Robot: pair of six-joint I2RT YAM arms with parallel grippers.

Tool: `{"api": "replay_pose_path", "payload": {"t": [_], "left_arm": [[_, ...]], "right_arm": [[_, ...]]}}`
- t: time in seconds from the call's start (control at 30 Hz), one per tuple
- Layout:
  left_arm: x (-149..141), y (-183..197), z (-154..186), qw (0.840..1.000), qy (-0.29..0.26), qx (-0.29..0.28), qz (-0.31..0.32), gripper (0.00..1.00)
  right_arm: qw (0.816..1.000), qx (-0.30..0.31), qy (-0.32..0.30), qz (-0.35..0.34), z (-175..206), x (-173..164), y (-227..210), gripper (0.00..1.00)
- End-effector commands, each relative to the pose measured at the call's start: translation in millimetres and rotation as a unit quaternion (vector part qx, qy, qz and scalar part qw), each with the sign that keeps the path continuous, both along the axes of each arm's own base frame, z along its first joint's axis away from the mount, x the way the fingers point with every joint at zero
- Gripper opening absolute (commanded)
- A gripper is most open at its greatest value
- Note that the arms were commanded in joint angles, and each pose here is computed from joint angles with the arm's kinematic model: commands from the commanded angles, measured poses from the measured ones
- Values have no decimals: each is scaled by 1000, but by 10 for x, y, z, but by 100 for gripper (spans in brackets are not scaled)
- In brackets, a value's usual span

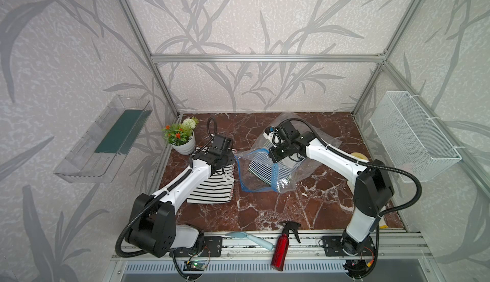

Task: Take the tank top out of the vacuum bag
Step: Take out the tank top from the vacuum bag.

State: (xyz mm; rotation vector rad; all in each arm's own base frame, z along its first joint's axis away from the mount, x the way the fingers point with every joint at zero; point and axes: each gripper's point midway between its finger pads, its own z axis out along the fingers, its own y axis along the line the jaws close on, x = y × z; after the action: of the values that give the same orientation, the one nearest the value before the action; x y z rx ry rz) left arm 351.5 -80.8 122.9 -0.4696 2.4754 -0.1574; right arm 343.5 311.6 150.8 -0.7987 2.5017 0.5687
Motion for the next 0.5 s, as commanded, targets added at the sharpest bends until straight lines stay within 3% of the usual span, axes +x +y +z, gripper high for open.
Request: {"api": "replay_pose_path", "payload": {"t": [0.0, 0.2, 0.37, 0.47], "left_arm": [[237, 443, -138, 997, 28, 26, 63, 34], [582, 597, -620, 988, 120, 63, 74, 35], [639, 552, -938, 983, 156, 52, 82, 37], [723, 489, -1057, 985, 151, 38, 77, 38]], "right_arm": [[1000, 11, -4, 11, 120, -36, 54, 0], [1000, 1, -10, 5, 105, -38, 12, 0], [1000, -5, -9, 7, 76, -29, 4, 0], [1000, -5, -8, 8, 69, -14, 18, 0]]}}
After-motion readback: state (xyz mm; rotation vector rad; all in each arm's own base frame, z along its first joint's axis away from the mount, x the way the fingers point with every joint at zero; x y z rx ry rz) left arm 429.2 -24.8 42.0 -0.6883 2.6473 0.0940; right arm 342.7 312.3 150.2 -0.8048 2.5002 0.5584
